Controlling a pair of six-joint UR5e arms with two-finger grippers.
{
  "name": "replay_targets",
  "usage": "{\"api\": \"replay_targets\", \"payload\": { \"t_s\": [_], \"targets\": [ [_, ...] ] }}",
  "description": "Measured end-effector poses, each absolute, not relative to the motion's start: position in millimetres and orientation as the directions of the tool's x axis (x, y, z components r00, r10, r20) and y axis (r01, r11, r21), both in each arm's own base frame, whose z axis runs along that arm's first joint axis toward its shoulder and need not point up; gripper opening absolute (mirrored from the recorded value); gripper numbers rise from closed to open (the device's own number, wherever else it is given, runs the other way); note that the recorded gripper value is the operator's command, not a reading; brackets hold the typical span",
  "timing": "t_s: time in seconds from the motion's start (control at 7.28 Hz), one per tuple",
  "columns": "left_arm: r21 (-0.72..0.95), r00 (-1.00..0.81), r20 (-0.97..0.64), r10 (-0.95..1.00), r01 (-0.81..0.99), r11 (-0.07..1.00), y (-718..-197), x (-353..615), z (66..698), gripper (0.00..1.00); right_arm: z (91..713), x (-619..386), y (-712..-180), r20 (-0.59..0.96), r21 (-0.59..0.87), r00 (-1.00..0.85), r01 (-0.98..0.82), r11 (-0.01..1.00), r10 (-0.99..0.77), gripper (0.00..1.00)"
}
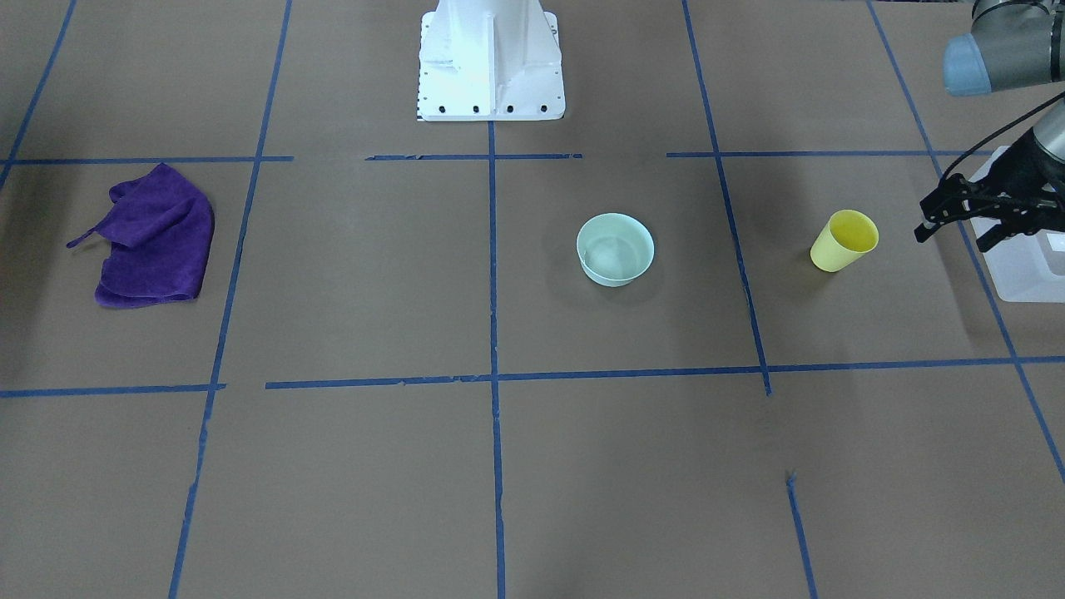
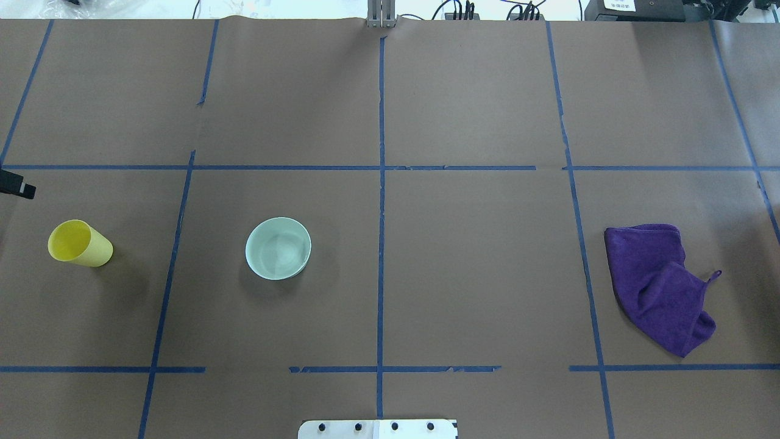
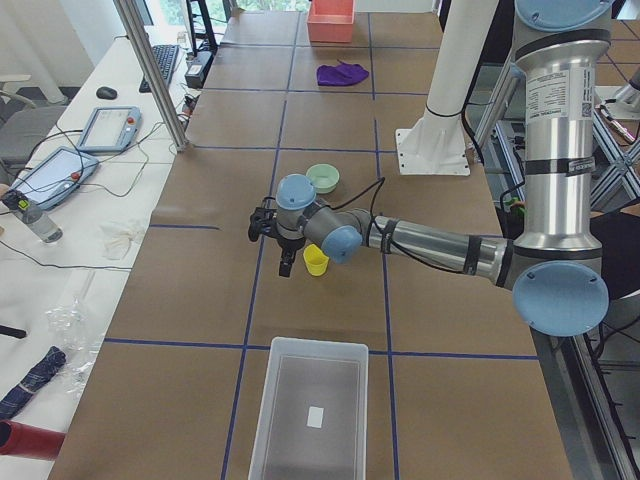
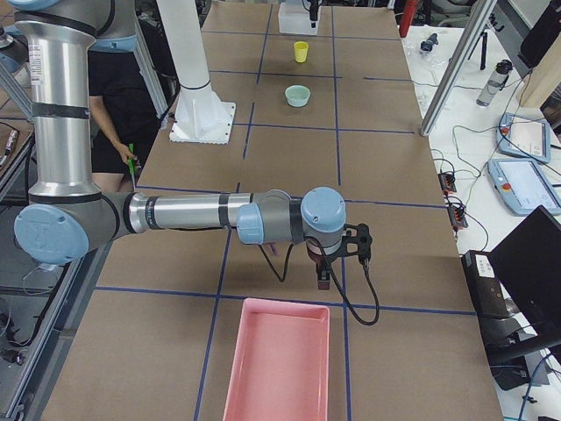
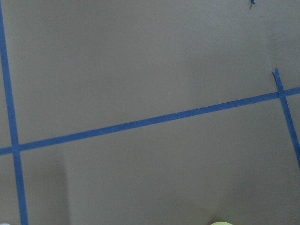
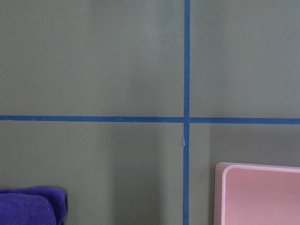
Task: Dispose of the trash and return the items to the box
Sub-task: 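Lower the left gripper onto the yellow cup rim and grasp it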
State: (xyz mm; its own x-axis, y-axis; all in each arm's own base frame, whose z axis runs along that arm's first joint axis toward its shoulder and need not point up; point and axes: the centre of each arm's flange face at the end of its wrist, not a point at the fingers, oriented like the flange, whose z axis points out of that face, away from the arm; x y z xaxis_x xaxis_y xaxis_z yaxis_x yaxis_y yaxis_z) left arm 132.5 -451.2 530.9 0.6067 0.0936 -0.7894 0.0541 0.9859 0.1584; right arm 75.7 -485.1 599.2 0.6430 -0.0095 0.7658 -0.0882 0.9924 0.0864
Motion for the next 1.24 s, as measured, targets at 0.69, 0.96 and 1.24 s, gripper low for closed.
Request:
{"api": "replay_targets", "payload": {
  "t_s": [0.69, 0.96, 1.24],
  "targets": [
    [0.036, 0.599, -0.798, -0.061, 0.148, 0.988, -415.6, 187.4, 558.6, 1.00, 601.4, 74.3, -478.4, 0.771, 0.064, 0.636, -0.124, 0.990, 0.030, 1.00],
    [0.033, 0.610, -0.790, -0.051, 0.126, 0.991, -411.2, 200.7, 567.2, 0.95, 593.6, 73.1, -481.9, 0.775, 0.075, 0.631, -0.126, 0.989, 0.021, 1.00],
    [0.040, 0.620, -0.784, -0.041, 0.116, 0.992, -408.0, 211.0, 568.2, 0.40, 587.0, 70.9, -484.9, 0.778, 0.085, 0.628, -0.122, 0.989, 0.011, 1.00]
  ]
}}
